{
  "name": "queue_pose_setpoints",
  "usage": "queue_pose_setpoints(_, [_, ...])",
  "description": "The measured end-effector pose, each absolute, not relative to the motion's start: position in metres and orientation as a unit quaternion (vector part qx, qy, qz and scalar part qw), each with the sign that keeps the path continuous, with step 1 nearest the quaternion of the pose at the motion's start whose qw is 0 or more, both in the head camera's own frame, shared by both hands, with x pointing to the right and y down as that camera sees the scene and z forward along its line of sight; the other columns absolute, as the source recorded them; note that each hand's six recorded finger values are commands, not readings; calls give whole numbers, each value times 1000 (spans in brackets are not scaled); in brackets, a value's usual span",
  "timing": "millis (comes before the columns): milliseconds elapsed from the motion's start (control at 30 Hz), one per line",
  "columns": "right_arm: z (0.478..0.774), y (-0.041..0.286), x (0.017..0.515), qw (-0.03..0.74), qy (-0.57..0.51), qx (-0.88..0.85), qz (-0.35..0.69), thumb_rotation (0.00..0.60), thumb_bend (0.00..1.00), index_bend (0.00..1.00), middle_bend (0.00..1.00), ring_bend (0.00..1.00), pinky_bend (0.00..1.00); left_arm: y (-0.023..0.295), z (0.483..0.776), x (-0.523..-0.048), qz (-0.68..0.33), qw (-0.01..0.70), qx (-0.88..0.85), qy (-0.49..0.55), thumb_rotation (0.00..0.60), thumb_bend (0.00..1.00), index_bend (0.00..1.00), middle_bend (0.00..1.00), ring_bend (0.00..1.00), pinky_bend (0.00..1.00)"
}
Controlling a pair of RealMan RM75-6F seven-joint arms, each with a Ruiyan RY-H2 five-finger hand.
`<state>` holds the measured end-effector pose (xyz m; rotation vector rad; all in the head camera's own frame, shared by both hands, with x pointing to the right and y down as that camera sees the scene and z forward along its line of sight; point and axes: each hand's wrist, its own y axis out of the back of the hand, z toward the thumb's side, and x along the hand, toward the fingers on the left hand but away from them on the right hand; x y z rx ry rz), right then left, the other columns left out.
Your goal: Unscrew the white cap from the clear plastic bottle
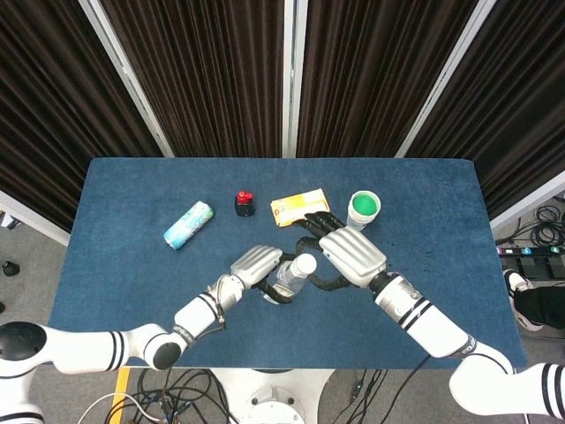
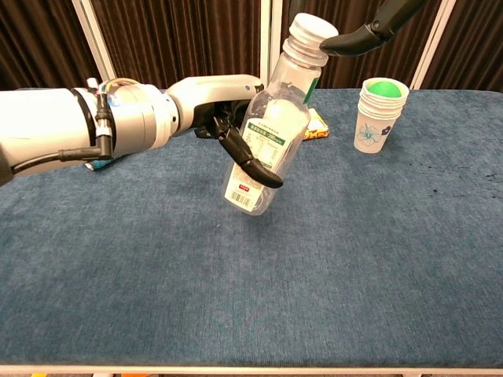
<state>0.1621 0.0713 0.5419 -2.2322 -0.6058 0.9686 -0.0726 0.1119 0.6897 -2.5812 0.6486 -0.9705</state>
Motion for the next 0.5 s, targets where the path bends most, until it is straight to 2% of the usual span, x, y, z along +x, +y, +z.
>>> queue_pose_setpoints(200, [541, 70, 162, 311, -237, -845, 365, 600, 305, 462, 133, 0, 0, 113, 692, -74, -341, 151, -900, 226, 600, 90, 536, 579, 479, 474])
queue_pose_setpoints(400, [533, 66, 168, 309, -255, -843, 360, 600, 306, 466, 135, 0, 0, 112, 697, -83, -349, 160, -895, 226, 600, 90, 535, 578, 478, 472])
queue_pose_setpoints(500, [530, 64, 179, 308, -266, -837, 366, 600, 305, 466, 133, 0, 0, 109, 700, -94, -356, 169, -887, 240, 600, 90, 531, 571, 474, 440])
